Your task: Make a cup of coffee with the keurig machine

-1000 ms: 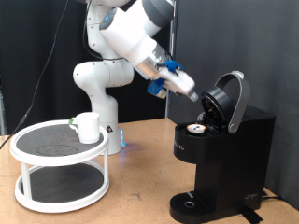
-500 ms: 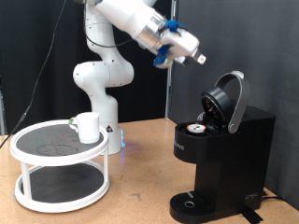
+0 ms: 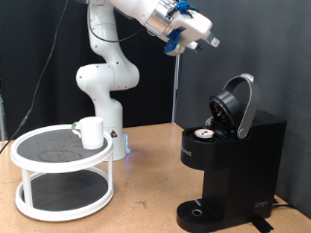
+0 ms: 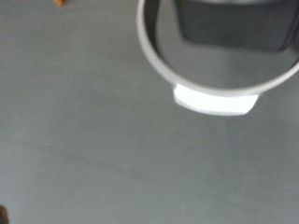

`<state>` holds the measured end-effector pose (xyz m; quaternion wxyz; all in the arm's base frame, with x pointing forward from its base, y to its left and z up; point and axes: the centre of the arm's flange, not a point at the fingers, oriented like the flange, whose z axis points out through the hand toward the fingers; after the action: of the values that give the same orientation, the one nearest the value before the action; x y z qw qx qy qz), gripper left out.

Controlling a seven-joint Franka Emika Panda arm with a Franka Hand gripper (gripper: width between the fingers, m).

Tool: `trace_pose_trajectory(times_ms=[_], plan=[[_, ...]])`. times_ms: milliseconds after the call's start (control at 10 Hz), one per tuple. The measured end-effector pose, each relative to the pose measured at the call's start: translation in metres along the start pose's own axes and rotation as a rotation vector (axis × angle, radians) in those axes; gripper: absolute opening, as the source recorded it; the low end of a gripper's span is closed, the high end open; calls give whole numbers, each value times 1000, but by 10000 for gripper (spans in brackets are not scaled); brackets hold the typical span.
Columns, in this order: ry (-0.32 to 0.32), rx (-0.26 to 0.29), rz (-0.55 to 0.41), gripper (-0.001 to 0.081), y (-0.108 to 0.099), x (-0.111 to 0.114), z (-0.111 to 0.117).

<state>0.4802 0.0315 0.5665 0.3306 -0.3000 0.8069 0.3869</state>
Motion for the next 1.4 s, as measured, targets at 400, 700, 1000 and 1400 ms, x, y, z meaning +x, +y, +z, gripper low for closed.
trace_pose_trajectory(times_ms=[400, 700, 1000, 1400], plan=[[-6, 42, 75, 734, 14, -29, 44], [69, 98, 83, 734, 27, -46, 83], [65, 106, 88, 735, 27, -50, 91], [141, 85, 108, 735, 40, -60, 128]])
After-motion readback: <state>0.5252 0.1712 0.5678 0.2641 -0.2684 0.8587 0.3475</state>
